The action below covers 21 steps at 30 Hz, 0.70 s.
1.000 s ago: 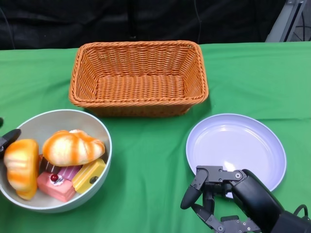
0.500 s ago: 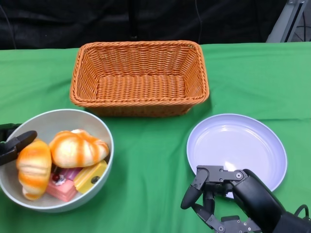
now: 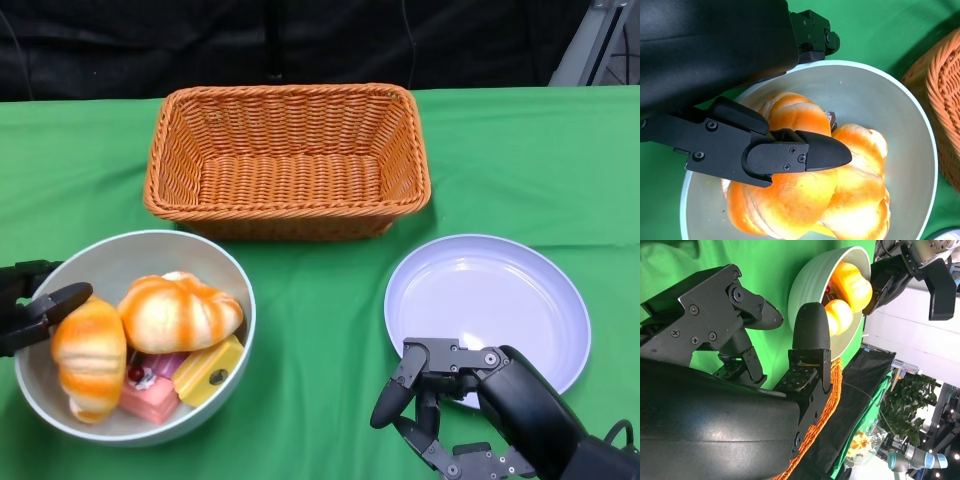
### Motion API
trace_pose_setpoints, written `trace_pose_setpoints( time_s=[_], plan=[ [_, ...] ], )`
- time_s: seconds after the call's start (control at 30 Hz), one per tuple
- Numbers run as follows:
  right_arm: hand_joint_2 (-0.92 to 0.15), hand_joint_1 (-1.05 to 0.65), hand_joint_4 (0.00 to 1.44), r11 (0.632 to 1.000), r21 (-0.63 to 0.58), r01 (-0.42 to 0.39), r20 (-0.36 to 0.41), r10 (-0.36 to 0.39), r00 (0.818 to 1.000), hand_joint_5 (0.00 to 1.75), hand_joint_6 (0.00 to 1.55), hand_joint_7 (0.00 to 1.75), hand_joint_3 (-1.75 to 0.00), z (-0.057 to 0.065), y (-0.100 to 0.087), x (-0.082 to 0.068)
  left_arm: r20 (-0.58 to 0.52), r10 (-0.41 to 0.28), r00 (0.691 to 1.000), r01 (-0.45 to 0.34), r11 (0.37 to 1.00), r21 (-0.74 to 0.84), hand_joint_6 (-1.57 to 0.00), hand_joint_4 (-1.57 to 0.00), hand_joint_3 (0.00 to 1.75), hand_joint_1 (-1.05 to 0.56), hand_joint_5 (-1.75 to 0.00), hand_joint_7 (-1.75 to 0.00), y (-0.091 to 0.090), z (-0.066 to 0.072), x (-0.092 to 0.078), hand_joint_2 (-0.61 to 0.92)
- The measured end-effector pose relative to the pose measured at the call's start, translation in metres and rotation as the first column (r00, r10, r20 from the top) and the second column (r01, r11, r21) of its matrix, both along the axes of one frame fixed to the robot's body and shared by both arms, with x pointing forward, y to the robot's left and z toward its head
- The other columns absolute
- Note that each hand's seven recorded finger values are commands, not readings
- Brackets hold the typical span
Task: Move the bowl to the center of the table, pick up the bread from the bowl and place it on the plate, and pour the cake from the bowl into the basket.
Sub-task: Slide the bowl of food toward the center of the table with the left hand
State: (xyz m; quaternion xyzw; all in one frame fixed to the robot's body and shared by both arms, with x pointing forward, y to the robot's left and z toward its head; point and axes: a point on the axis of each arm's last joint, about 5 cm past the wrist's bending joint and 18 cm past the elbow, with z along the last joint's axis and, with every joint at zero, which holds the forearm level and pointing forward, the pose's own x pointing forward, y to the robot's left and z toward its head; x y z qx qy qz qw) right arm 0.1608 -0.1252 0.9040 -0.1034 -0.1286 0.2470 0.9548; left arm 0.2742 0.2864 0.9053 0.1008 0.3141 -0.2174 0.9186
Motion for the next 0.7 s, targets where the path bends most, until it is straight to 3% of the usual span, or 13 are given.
trace_pose_setpoints(
  time_s=[0.27,0.5,0.7],
  plan=[
    [-0.47,0.04,0.79,1.000,0.001,0.004,0.001,-0.004,1.000,1.72,0.80,1.18,-1.08,0.000,0.000,0.000,-0.015,0.011,1.000,-0.012,0.999,-0.045,0.00,0.00,0.37,-0.71,0.00,0.00,-0.004,0.003,-0.003,0.92],
    [-0.48,0.02,0.78,1.000,-0.002,0.004,0.000,-0.004,1.000,1.74,0.80,1.18,-1.08,0.000,0.000,0.000,-0.100,0.100,0.990,-0.124,0.955,-0.271,0.00,0.00,0.35,-0.64,0.00,0.00,-0.009,-0.002,-0.009,0.92],
    [-0.48,0.02,0.77,1.000,-0.002,0.005,-0.001,-0.005,1.000,1.73,0.80,1.17,-1.07,-0.001,0.000,0.001,-0.141,0.118,0.983,-0.158,0.932,-0.325,0.00,0.00,0.37,-0.67,0.00,0.00,-0.015,0.001,-0.012,0.92]
  ],
)
